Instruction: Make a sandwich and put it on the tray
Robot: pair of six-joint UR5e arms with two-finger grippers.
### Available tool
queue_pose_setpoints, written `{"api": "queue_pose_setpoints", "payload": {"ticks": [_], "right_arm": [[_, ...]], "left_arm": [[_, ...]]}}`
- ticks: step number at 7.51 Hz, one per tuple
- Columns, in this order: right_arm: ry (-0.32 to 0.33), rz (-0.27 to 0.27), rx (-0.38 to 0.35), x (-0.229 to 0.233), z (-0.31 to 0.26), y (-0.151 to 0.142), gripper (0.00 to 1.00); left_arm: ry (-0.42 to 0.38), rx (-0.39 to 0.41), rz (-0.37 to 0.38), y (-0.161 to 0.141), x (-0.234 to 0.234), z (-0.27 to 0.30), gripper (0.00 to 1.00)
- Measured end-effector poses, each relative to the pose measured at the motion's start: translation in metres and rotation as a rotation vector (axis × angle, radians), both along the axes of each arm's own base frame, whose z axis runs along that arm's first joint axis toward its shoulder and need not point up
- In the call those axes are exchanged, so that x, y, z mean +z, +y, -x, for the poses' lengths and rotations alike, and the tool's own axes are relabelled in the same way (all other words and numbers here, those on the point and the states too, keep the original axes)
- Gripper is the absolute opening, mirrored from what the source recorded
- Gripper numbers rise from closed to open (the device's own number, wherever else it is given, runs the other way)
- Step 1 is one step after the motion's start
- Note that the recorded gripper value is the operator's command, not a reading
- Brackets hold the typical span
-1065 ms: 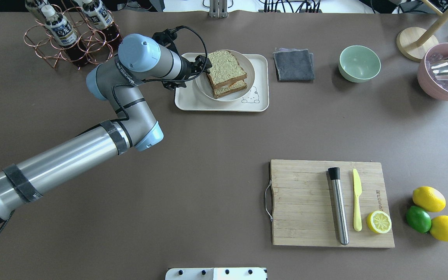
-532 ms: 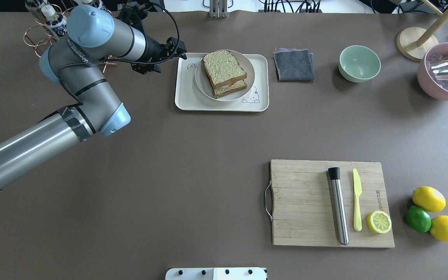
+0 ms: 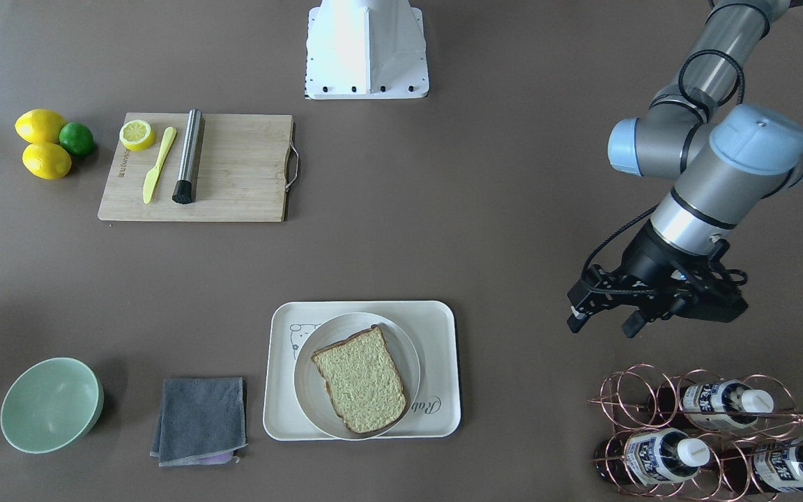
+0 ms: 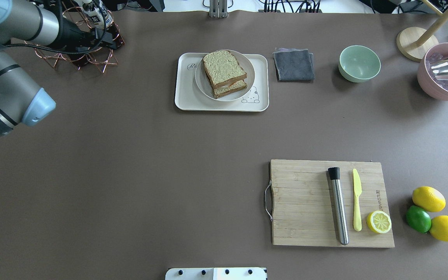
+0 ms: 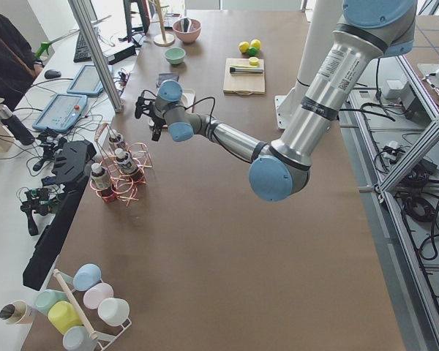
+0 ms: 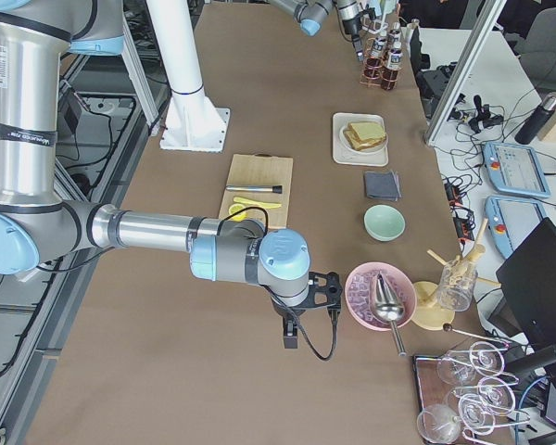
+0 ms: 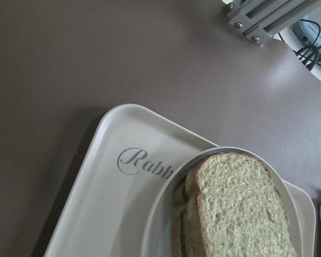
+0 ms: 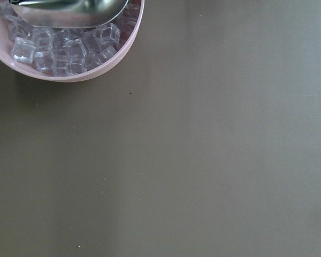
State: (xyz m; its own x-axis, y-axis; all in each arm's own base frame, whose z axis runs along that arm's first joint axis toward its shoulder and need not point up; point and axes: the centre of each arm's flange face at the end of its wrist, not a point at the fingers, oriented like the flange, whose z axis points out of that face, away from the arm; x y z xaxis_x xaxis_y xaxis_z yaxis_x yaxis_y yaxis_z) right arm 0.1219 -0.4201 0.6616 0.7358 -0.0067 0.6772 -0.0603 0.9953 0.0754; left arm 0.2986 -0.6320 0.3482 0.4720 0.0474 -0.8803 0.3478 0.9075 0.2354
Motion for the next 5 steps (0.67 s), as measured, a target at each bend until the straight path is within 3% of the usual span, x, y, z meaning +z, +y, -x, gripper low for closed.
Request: {"api": "queue_pose_setpoints", "payload": {"ticks": [1,3,5], "right_arm": [[-0.040,0.005,0.012,-0.004,0.003,-0.002,1.00],[-0.080,0.025,0.034,-0.016,0.015,-0.013,1.00],[-0.082,0.030,0.045,-0.033,0.027,-0.035,1.00]], "left_arm": [[-0.041,-0.003,-0.017,0.004,0.022,0.043,0.98],[-0.181,0.037,-0.126,0.027,0.083,0.129,0.98],[-0.254,0.044,-0.090,0.038,0.131,0.209,0.98]]}}
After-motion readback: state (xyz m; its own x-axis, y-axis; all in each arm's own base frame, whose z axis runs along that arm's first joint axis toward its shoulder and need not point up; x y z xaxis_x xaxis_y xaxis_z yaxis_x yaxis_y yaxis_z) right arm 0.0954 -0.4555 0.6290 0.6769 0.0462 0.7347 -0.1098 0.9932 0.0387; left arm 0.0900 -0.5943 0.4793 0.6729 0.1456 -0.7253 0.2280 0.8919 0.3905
